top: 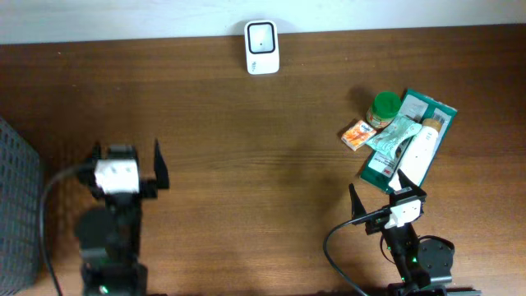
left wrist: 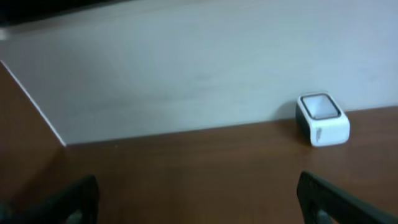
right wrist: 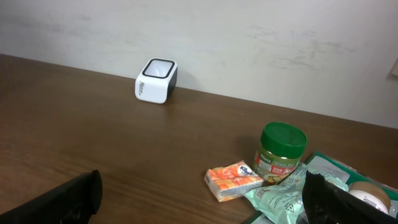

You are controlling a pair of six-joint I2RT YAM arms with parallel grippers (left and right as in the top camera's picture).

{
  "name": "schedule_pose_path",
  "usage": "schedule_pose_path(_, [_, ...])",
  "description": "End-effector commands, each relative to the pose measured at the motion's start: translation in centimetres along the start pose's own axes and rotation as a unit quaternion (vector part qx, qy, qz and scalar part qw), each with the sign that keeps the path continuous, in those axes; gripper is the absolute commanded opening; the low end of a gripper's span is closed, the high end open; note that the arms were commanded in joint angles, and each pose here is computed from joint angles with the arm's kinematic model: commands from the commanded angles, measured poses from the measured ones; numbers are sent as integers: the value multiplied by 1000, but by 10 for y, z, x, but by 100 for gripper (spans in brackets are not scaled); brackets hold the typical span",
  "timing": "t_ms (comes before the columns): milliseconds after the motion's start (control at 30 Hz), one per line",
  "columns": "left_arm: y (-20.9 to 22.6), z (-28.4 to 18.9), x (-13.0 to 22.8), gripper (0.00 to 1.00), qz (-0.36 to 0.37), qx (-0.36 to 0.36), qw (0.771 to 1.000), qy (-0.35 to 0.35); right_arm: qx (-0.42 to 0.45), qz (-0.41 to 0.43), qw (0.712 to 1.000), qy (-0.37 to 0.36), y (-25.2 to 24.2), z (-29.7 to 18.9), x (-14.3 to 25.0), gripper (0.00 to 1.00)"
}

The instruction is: Scan the item barcode

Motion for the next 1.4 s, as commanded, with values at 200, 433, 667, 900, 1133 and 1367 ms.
schedule_pose_path(200, [-7, -34, 84, 99, 31, -16, 998, -44, 2, -1, 1000, 2, -1, 0, 2, 98])
schedule_pose_path(433, [-13, -42, 118, 99, 37, 1, 999, 30, 2, -1, 1000, 2, -1, 0, 2, 98])
schedule_pose_path(667, [-13, -43, 114, 99, 37, 1, 999, 19, 2, -1, 1000, 2, -1, 0, 2, 98])
schedule_pose_path(900, [-13, -43, 114, 99, 37, 1, 999, 19, 2, -1, 1000, 2, -1, 0, 2, 98])
schedule_pose_path(1133, [-13, -43, 114, 99, 37, 1, 999, 19, 2, -1, 1000, 2, -1, 0, 2, 98])
schedule_pose_path(1367, [-13, -43, 114, 99, 37, 1, 999, 19, 2, -1, 1000, 2, -1, 0, 2, 98])
Point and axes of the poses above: each gripper's point midway between its finger pads, its own z axis out along the fingers, its own y axis along the line the jaws close on, x = y × z, the point moved 3 cm from there along -z, back along the fingers, and after that the axes turned 2 degrees about -z, right-handed, at the moved point
